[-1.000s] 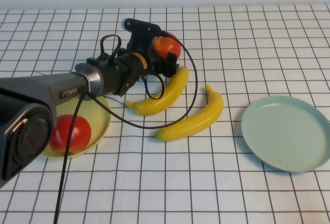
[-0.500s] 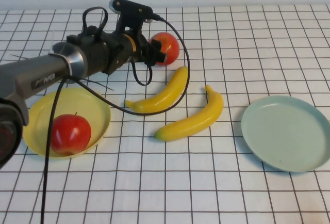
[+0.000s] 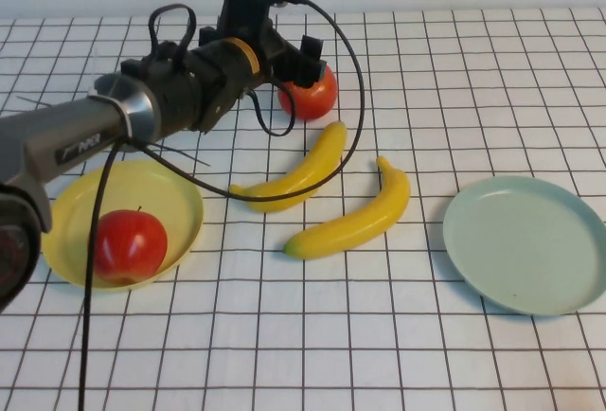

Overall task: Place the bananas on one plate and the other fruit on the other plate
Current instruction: Put one type of fruit in the left plate

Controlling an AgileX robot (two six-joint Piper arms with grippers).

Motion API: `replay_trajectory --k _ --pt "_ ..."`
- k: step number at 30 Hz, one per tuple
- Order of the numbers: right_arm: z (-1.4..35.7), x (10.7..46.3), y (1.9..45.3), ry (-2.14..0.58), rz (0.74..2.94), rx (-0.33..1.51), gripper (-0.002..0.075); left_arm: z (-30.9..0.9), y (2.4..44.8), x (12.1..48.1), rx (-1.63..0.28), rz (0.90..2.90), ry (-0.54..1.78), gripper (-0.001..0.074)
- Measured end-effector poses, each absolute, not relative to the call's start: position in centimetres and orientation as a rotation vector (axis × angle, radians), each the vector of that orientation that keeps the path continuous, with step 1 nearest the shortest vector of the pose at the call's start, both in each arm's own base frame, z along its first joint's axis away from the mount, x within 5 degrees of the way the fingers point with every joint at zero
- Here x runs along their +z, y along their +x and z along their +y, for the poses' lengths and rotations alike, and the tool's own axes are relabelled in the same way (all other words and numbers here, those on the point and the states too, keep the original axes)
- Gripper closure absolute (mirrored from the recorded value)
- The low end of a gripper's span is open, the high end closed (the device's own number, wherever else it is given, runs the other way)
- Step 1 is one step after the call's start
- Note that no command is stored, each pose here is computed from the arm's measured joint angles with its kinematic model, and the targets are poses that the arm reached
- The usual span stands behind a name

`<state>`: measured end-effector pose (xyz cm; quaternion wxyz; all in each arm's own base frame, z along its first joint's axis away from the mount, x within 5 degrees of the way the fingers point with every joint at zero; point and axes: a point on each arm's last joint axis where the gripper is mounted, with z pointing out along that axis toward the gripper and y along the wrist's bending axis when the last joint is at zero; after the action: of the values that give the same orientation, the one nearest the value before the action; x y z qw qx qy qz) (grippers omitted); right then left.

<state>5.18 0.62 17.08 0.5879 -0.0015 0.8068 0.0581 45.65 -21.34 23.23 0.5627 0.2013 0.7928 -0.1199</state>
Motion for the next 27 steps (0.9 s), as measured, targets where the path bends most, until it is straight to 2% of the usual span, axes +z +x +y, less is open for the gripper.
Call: replay_trajectory --k 9,17,27 --pt "0.6 17.1 5.2 -0.004 1.88 0.135 0.0743 -23.2 46.7 17.8 -0.37 1.823 0.496 0.0067" --pt "0.6 17.1 5.2 -0.004 1.88 0.135 0.0743 -23.9 48.0 17.3 -0.331 1.779 0.557 0.0067" --pt "0.6 17.1 5.2 -0.004 1.88 0.135 0.0743 -23.4 48.5 16.9 -0.377 1.784 0.528 0.0067"
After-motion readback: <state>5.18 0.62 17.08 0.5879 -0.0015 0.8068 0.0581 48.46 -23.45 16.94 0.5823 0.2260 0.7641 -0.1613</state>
